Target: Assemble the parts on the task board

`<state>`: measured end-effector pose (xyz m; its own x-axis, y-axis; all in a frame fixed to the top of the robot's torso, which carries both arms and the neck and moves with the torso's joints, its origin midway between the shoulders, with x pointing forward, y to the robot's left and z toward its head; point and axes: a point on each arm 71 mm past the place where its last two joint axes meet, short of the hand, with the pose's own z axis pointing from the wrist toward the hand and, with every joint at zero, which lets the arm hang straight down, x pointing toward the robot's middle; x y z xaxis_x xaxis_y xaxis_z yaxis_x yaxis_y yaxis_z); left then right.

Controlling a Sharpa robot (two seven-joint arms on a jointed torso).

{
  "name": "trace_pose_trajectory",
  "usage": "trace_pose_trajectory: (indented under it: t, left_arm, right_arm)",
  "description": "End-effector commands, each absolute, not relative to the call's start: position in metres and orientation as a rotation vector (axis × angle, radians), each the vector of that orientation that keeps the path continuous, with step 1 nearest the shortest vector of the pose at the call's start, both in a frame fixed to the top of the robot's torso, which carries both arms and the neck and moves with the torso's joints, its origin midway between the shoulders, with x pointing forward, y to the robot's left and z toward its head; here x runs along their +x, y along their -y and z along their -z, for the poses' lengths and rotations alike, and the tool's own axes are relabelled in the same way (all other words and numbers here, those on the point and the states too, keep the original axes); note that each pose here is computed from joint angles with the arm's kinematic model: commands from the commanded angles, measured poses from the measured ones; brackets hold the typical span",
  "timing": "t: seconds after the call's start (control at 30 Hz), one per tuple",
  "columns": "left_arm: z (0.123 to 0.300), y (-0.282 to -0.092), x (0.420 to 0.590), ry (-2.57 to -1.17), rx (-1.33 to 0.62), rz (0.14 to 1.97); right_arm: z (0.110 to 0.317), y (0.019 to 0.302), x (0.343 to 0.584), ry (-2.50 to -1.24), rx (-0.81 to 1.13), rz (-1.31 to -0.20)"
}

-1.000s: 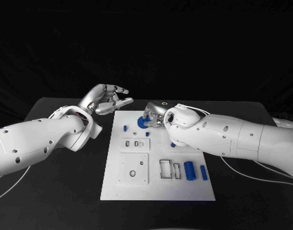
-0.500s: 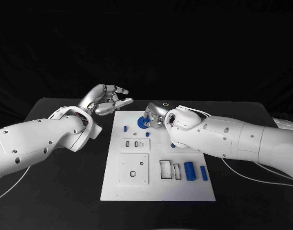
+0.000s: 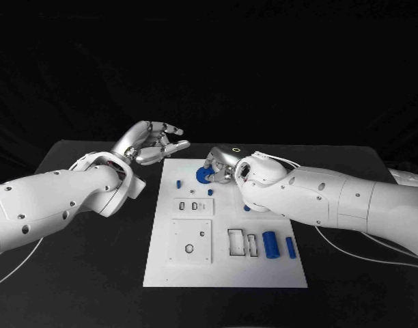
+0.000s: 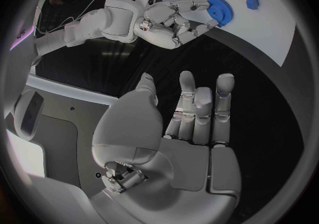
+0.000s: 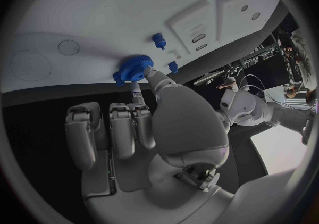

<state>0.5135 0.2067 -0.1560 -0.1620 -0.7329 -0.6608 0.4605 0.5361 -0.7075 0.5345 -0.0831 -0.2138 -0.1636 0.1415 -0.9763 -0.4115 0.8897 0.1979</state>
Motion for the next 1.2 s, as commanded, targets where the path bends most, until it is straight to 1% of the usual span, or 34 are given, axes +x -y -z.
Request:
trace_pose_trajectory:
  t: [0.03,0.53,0.67,0.77,0.87,0.97,1.1,1.2]
  left_arm:
    - [0.155,-0.204,0.513,-1.374,-0.247,1.080]
    - [0.155,-0.204,0.514,-1.375,-0.246,1.081]
    - [0.155,-0.204,0.514,-1.375,-0.245,1.081]
    - [0.155,-0.205,0.515,-1.374,-0.245,1.079]
    - [0.155,-0.205,0.516,-1.373,-0.244,1.077]
    - [0.156,-0.204,0.517,-1.373,-0.242,1.076]
    - [0.156,-0.202,0.519,-1.373,-0.239,1.077]
    - [0.157,-0.200,0.520,-1.372,-0.236,1.078]
  right_arm:
    - [0.215,0.083,0.534,-1.666,-0.221,-0.500]
    - [0.212,0.081,0.534,-1.636,-0.221,-0.523]
    - [0.209,0.083,0.533,-1.596,-0.203,-0.542]
    - [0.202,0.087,0.531,-1.552,-0.169,-0.579]
    - [0.188,0.098,0.531,-1.511,-0.100,-0.633]
    - [0.174,0.114,0.531,-1.502,-0.024,-0.682]
    - [0.163,0.139,0.529,-1.527,0.066,-0.737]
    - [0.159,0.160,0.526,-1.551,0.117,-0.780]
